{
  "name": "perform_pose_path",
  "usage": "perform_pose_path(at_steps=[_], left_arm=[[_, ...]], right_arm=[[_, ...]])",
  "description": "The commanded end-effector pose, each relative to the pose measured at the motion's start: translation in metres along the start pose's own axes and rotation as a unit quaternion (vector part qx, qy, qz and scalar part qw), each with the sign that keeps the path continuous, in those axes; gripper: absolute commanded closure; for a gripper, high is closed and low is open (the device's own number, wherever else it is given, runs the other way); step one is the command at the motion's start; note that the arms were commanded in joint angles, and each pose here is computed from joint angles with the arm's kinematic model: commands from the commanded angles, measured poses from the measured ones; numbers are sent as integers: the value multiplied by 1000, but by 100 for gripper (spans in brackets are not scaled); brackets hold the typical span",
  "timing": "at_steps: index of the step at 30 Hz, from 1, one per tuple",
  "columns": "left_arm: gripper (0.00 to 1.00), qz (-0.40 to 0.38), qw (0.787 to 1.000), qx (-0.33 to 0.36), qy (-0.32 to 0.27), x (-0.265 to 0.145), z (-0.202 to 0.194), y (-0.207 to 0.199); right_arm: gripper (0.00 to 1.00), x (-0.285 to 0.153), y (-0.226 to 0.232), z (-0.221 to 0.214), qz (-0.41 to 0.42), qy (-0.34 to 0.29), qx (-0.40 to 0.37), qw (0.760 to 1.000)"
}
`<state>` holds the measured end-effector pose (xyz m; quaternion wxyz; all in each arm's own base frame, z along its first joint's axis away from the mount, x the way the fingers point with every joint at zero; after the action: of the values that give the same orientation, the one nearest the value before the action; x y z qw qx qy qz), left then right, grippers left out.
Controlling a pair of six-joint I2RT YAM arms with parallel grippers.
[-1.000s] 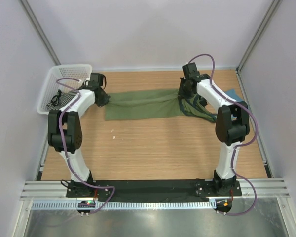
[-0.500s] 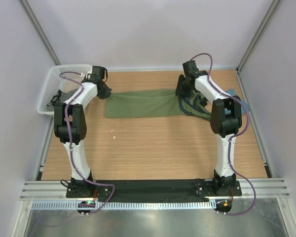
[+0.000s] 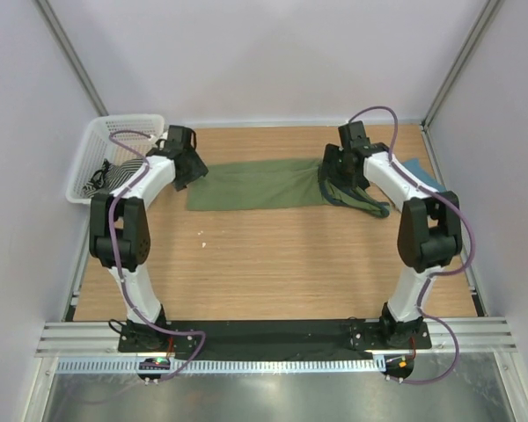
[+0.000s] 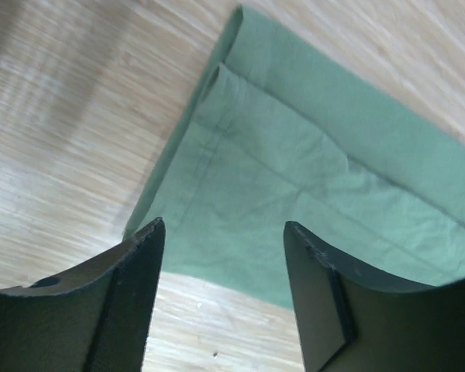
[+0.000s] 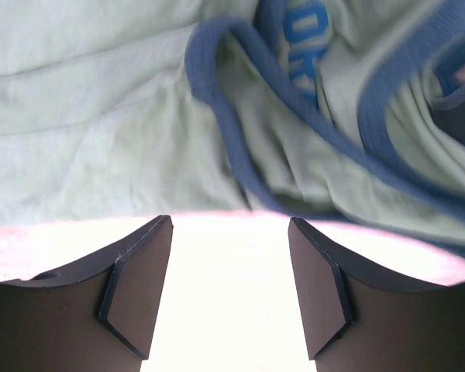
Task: Fold and stack the tank tops
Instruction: Fold the tank top
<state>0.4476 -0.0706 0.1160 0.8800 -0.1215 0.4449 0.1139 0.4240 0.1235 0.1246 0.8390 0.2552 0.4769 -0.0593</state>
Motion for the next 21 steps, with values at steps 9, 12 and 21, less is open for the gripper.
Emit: perform_pose_path(at_steps=[9, 12, 21], left_arm=[[46, 20, 998, 47, 26, 28, -11, 2], [49, 27, 997, 53, 40, 42, -17, 2], [56, 40, 995, 62, 73, 65, -37, 5]], right_arm=[[36, -35, -20, -34, 42, -20, 12, 999], [36, -31, -29, -40, 32, -26, 24, 999], [34, -2, -40, -38, 17, -22, 52, 998]])
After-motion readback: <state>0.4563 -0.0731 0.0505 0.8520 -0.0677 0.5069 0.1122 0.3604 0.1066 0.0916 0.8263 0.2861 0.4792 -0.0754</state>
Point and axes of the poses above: each gripper's point midway between its finger pads, its own x axis out along the fingers, its own y axis along the line the jaws close on, z = x × y, the point moved 3 cm from there along -x, back along the fingers, and after that the axes turned 15 degrees about x, right-handed, at the moved point
